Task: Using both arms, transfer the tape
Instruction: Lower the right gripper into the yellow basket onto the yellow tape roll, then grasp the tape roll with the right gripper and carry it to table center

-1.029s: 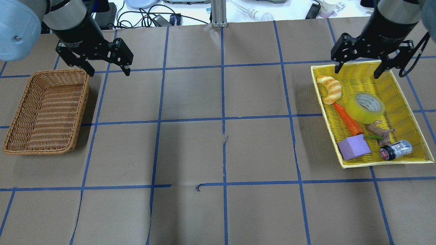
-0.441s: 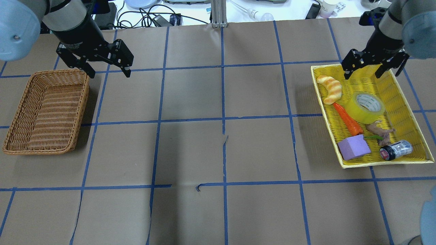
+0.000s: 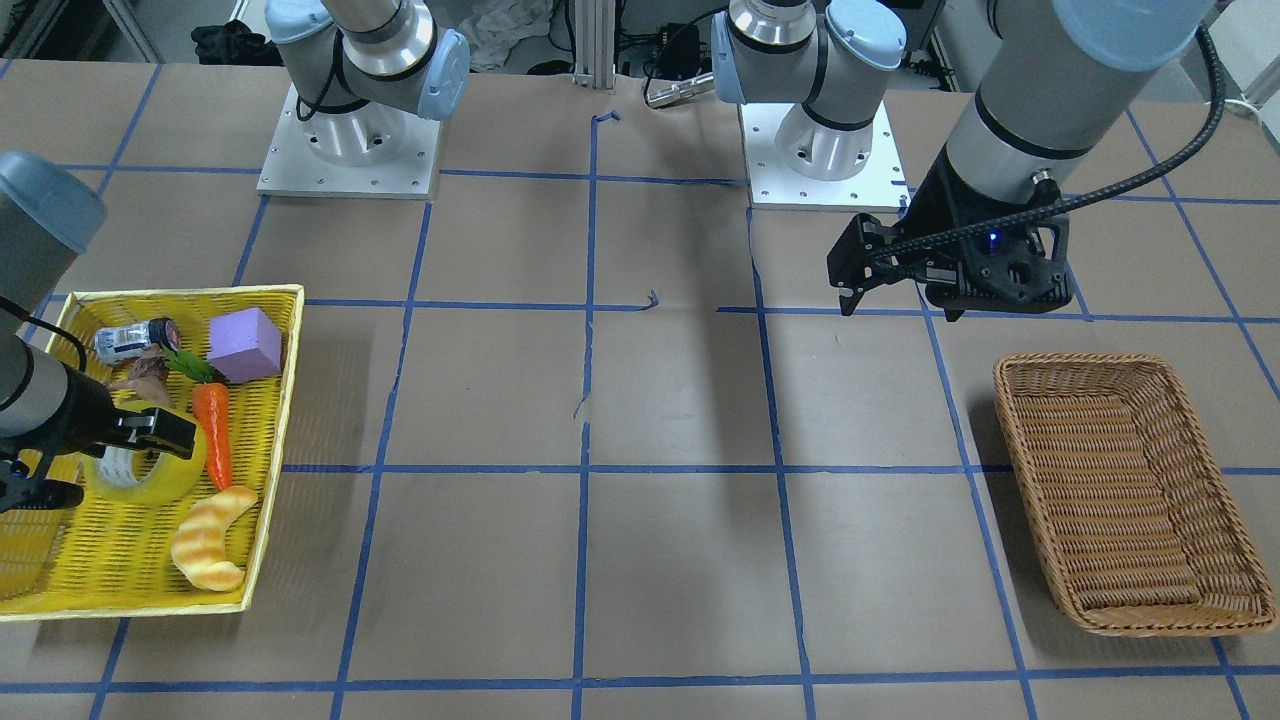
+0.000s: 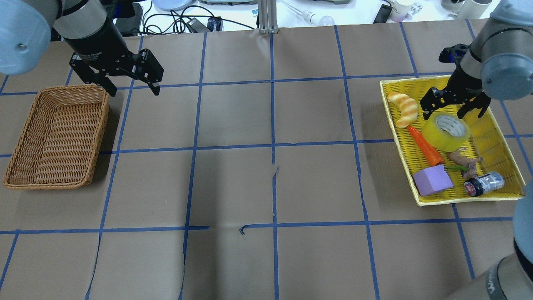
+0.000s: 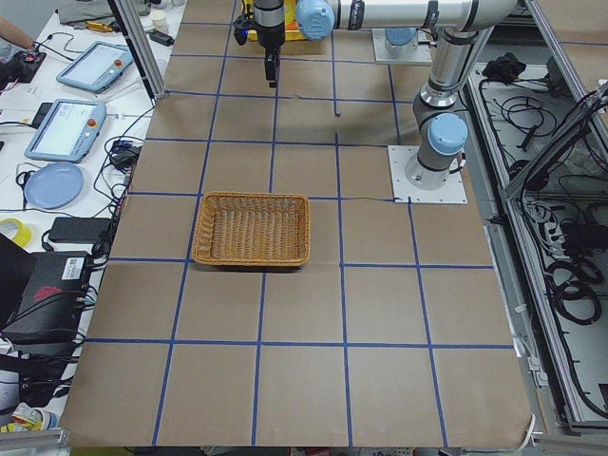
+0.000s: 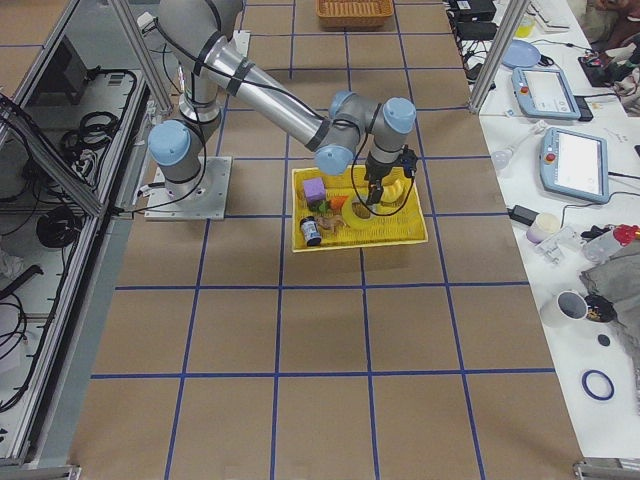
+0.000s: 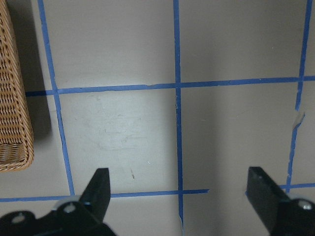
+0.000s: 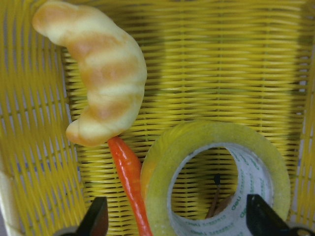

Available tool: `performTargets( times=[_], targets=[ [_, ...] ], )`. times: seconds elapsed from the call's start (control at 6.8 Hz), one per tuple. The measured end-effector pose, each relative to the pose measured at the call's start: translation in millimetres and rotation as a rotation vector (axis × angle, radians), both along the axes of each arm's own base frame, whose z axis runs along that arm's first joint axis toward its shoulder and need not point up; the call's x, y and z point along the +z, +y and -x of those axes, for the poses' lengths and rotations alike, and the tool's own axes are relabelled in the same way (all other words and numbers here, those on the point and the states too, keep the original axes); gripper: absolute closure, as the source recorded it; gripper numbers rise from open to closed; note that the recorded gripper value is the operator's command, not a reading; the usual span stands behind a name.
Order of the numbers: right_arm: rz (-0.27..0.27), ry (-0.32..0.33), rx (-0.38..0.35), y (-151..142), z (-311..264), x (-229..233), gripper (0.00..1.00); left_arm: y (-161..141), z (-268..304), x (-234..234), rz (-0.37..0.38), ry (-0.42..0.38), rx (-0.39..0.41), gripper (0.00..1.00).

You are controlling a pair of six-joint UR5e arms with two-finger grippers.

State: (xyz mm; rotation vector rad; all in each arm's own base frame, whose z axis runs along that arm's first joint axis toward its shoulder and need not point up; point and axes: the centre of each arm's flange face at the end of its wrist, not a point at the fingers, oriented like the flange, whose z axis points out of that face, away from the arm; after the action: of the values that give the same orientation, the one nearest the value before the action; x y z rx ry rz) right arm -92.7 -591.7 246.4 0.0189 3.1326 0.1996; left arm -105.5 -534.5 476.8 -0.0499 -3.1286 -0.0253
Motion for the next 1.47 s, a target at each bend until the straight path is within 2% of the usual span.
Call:
performTargets(
  times=[0.15,0.29,0.44,0.74,1.03,1.32,1.47],
  targets=[
    [-0.024,-0.008,-0.002,0.0,1.2,-16.0,0.32,-0.6,0.0,-1.3,-0.002,0.002,0.0,0.0],
    [-0.037,-0.017,-0.013,-0.5,1.1,-25.7,0.71,-0.8,0.0,-1.7,-0.003,0.003,0.0,0.0],
    [-0.041,-0.021,-0.047,-1.0,0.8,-29.1,0.98,-0.9,0.0,-1.9,-0.004,0.003,0.0,0.0],
    [-0.036,-0.022,-0.106,-2.9,0.4,-27.8,1.0,-1.0,0.3,-2.0,-0.004,0.006,0.001,0.0],
    [0.005,-0.008,-0.123,-13.3,3.2,-3.8,1.0,-1.0,0.4,-2.0,-0.004,0.007,0.001,0.0],
    [0.061,0.001,-0.168,-26.3,-16.2,63.9,1.0,-1.0,0.4,-2.0,-0.003,0.007,0.001,0.0],
    [0.083,-0.021,-0.212,-29.3,-56.2,92.5,1.0,-1.0,0.5,-2.0,-0.003,0.008,0.001,0.0]
  ],
)
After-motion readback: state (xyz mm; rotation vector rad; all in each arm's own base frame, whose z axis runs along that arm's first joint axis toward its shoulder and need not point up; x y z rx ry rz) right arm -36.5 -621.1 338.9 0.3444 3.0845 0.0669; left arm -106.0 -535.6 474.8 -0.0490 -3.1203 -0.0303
